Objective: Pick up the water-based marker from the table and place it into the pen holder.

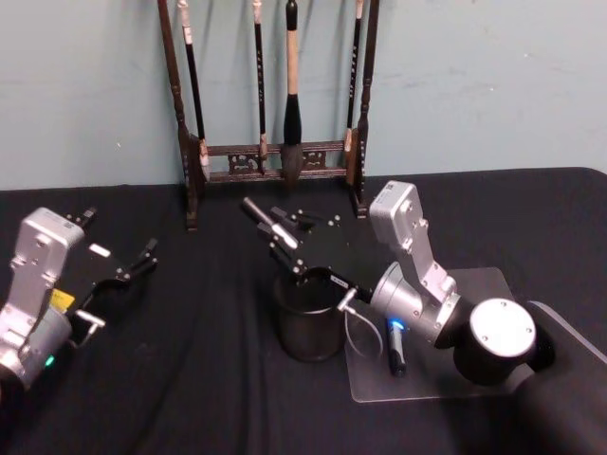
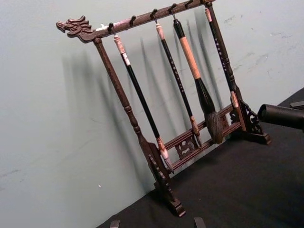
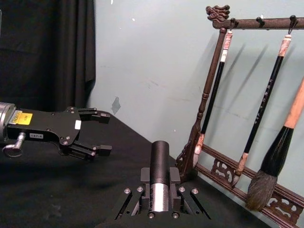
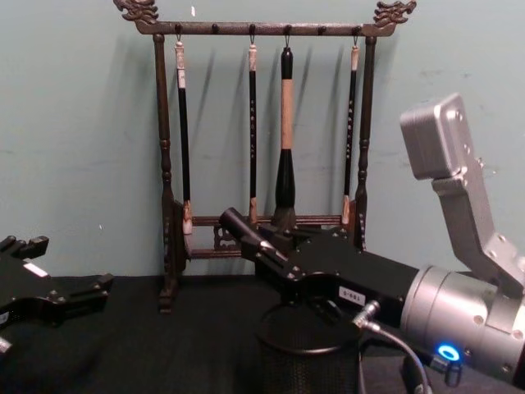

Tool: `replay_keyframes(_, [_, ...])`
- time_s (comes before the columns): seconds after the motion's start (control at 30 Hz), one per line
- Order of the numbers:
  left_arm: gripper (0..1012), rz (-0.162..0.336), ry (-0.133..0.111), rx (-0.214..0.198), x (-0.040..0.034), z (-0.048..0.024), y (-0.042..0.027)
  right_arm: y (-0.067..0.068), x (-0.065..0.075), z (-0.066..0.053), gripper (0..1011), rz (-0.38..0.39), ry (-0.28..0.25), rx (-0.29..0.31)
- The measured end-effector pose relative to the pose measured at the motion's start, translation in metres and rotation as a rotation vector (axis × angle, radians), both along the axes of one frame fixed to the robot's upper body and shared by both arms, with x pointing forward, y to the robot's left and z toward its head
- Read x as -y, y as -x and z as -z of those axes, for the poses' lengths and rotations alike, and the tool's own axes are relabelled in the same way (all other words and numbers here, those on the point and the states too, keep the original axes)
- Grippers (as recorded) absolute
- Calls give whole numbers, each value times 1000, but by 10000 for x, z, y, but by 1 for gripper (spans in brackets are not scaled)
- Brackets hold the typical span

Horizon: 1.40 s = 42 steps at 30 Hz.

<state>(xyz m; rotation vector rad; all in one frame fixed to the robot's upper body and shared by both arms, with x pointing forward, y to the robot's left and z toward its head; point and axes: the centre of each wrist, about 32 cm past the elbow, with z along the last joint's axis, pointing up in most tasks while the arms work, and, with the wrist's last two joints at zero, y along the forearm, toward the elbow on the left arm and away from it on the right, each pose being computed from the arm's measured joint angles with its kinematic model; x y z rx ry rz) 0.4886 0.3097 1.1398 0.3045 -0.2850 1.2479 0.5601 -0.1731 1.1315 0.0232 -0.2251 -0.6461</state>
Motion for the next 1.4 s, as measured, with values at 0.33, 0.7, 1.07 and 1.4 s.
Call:
replay_keyframes(0.33, [1009,0,0,0,0,0,0,-7,-13,-9,239,-1,-6,3])
replay_keyframes(0.7, [1009,0,0,0,0,0,0,-13,-13,-11,335,-2,-8,2])
replay_keyframes(1.07, [1009,0,0,0,0,0,0,-10,-13,-9,717,-1,-8,1])
replay_keyframes(1.4, [1009,0,0,0,0,0,0,117,81,-18,1002,11,0,-30])
